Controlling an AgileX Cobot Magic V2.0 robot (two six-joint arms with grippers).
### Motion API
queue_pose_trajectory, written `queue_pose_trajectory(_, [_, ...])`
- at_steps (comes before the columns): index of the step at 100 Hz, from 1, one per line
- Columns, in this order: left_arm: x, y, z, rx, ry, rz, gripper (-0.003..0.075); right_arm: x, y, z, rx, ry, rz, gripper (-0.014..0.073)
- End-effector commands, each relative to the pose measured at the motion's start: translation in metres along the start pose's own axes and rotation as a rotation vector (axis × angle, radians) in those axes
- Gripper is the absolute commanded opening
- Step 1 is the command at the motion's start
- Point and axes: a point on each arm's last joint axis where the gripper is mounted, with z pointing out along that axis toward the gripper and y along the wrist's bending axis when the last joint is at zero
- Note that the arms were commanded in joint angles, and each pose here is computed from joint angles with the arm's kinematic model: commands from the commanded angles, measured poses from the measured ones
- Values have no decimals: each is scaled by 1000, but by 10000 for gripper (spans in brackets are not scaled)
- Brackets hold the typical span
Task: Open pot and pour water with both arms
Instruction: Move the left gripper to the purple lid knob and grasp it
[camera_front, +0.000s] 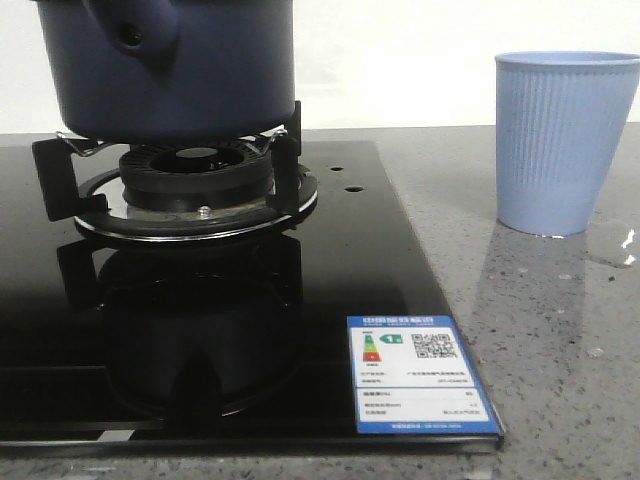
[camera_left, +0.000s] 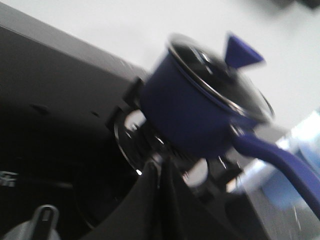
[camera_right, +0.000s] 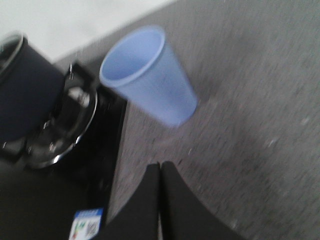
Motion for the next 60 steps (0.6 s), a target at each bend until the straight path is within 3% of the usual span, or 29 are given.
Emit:
queue_pose_trajectory(1, [-26,-21,6,97,57,79,-18,-18,18,-1,-78,26,-12,-74])
queue_pose_trajectory(16, [-50,-47,14,277,82,250,-18,-30,40,-7,-240,5,-126,-74])
queue_pose_trajectory(29, [-72,-67,14,387,11,417,-19,-36,44,-11,-255,-57,-304,-74])
queue_pose_trajectory(52, [-93,-70,39,372,-19,688,-15,-47,44,-12,-224,-202,-447,-73])
queue_pose_trajectory(60, [-97,-69,52,373,-3,732,61,-50,44,-13,-213,-234,-496,-55])
